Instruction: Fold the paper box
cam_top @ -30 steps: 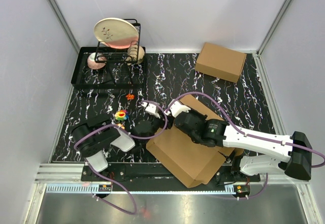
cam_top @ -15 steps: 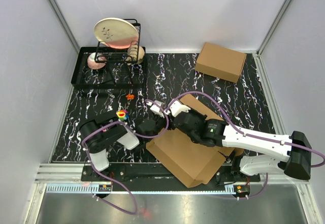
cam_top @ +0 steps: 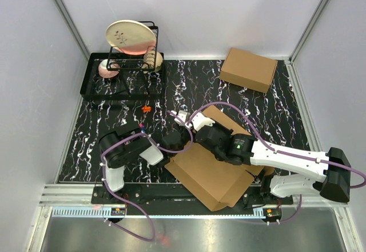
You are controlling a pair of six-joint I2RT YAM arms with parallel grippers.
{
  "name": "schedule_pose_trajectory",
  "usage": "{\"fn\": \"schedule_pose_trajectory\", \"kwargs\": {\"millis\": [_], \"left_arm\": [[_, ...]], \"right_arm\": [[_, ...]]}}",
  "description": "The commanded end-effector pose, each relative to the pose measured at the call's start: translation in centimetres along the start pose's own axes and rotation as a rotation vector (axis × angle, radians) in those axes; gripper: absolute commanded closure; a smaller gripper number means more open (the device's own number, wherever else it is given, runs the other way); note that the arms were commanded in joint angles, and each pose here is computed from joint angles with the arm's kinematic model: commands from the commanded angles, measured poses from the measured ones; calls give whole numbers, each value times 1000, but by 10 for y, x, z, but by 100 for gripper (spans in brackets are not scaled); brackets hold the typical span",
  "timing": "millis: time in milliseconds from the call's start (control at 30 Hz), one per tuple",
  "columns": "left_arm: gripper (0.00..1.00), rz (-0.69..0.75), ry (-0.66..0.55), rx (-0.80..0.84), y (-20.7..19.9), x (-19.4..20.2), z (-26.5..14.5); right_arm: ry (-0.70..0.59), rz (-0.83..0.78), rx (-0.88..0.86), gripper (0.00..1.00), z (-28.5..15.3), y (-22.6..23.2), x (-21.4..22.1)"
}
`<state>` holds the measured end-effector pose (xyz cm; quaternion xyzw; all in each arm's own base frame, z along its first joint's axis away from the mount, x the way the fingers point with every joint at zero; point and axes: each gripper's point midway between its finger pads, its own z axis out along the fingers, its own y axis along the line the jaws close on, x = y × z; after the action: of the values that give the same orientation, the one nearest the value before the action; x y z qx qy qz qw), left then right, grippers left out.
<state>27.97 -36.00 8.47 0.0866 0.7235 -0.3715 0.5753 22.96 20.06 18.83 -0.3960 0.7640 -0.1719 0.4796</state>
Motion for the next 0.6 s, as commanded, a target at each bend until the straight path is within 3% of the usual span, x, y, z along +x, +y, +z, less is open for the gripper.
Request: {"fn": "schedule_pose_trajectory", "kwargs": {"millis": [0,333,567], "left_arm": [[34,-89,-369,114,-34,-96,8],[27,-11,-395,-23,-8,-99,14],[24,42,-414,-32,-5,-107,-2]], "right_arm": [[-22,11,-97,100,2,24,-5],[-16,22,-111,100,2,28,0],[-17,18,-111,100,2,28,-1]]}}
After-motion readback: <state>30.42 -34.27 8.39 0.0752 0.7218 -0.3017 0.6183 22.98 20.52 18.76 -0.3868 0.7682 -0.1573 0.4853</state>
